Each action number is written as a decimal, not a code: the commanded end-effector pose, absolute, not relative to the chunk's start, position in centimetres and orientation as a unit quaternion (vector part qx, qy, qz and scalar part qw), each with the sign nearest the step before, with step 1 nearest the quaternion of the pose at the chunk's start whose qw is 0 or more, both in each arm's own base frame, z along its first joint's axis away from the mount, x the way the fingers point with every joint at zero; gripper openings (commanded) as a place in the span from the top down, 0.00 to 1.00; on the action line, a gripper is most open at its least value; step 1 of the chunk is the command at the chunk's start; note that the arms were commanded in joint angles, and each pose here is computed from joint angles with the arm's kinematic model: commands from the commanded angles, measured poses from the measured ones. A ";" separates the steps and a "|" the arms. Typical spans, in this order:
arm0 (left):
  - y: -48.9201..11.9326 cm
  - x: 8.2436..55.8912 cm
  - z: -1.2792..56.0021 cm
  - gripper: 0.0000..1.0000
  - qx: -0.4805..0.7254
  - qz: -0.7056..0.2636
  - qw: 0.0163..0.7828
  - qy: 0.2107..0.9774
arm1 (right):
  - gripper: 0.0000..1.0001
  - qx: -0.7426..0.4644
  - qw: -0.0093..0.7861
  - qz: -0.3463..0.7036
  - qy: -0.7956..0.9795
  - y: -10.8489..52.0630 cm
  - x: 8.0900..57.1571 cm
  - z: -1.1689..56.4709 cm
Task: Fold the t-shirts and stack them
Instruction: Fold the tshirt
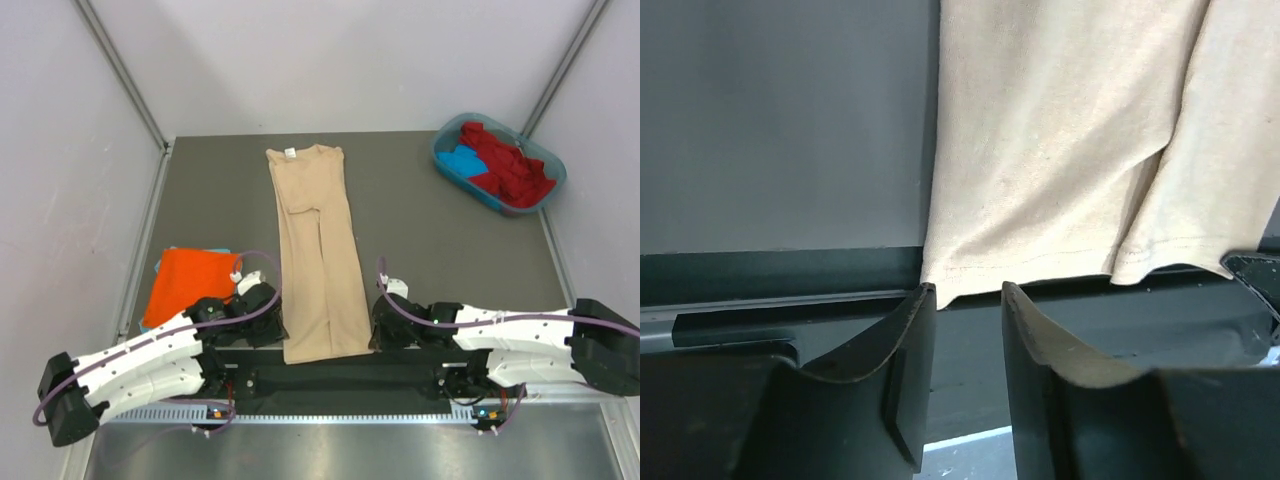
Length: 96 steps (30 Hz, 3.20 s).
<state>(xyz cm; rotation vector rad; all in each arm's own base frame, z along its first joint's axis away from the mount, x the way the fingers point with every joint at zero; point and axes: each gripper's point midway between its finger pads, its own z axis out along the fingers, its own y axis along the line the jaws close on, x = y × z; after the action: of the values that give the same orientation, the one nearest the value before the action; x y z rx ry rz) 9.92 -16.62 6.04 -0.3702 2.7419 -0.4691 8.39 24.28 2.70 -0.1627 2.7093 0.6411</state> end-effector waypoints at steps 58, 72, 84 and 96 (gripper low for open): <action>-19.4 10.1 6.0 1.00 -0.185 -0.278 0.158 0.929 | 1.00 -0.057 0.228 0.225 0.946 25.2 10.4 6.7; -17.4 24.3 10.7 1.00 -0.204 -0.269 0.202 0.919 | 1.00 -0.116 0.279 0.208 0.930 26.6 23.8 11.5; -14.0 37.9 11.3 1.00 -0.252 -0.241 0.206 0.914 | 1.00 -0.142 0.277 0.170 0.935 28.2 36.9 12.1; -13.4 45.1 9.4 1.00 -0.263 -0.257 0.181 0.912 | 1.00 -0.145 0.280 0.172 0.933 28.8 44.9 11.7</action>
<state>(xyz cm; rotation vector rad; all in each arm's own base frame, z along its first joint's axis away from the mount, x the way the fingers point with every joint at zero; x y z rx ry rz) 43.72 -13.50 8.78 -0.7793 2.5860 -0.6996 43.48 28.91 10.25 -0.3532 2.5326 0.4519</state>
